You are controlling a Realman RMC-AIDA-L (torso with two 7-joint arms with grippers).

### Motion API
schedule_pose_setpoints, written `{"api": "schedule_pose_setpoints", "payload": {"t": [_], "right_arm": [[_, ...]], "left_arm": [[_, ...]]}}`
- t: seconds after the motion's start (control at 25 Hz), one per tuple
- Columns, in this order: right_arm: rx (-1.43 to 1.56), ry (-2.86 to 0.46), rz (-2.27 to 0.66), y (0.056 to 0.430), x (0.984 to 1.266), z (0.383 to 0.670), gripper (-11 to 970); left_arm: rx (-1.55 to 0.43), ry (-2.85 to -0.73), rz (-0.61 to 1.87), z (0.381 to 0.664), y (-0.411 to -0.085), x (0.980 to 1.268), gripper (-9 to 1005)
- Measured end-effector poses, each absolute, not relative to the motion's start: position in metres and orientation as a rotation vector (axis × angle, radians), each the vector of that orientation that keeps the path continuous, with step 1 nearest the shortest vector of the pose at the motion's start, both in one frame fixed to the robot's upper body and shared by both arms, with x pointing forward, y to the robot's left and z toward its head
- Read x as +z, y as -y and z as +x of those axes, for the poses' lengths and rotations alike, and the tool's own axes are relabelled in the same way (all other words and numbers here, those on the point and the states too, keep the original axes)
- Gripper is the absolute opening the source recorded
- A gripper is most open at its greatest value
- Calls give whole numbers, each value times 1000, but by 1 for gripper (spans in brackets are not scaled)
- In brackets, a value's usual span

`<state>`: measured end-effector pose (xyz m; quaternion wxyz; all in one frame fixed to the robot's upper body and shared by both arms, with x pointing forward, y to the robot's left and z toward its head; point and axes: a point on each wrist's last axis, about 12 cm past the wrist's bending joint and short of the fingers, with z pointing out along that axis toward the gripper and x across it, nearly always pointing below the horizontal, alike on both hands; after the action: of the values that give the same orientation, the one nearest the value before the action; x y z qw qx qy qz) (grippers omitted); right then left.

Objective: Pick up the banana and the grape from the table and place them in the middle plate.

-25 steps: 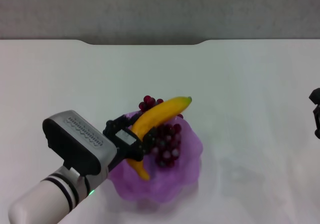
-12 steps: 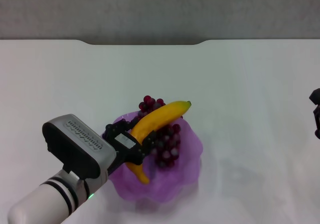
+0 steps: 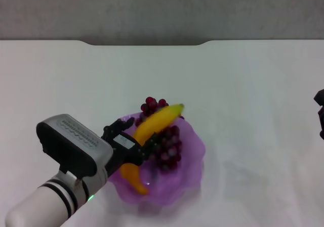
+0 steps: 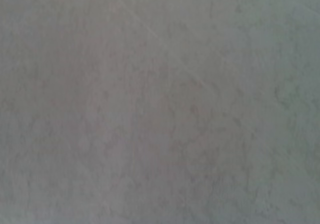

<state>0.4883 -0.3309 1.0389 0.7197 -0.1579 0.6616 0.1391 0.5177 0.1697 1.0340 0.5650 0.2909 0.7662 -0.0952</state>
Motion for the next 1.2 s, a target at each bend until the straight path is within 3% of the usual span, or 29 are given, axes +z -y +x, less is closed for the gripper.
{"api": "schedule_pose_setpoints", "payload": {"t": [0.12, 0.44, 1.2], "right_arm": [[315, -1466, -345, 331, 1039, 488, 4], [313, -1470, -342, 332, 1038, 488, 4], [305, -1472, -345, 332, 1038, 488, 4]], "left_arm": [[-225, -1808, 665, 519, -171, 1036, 650], [-233, -1770, 604, 516, -174, 1045, 851], [-211, -1330, 284, 481, -218, 1071, 840]]}}
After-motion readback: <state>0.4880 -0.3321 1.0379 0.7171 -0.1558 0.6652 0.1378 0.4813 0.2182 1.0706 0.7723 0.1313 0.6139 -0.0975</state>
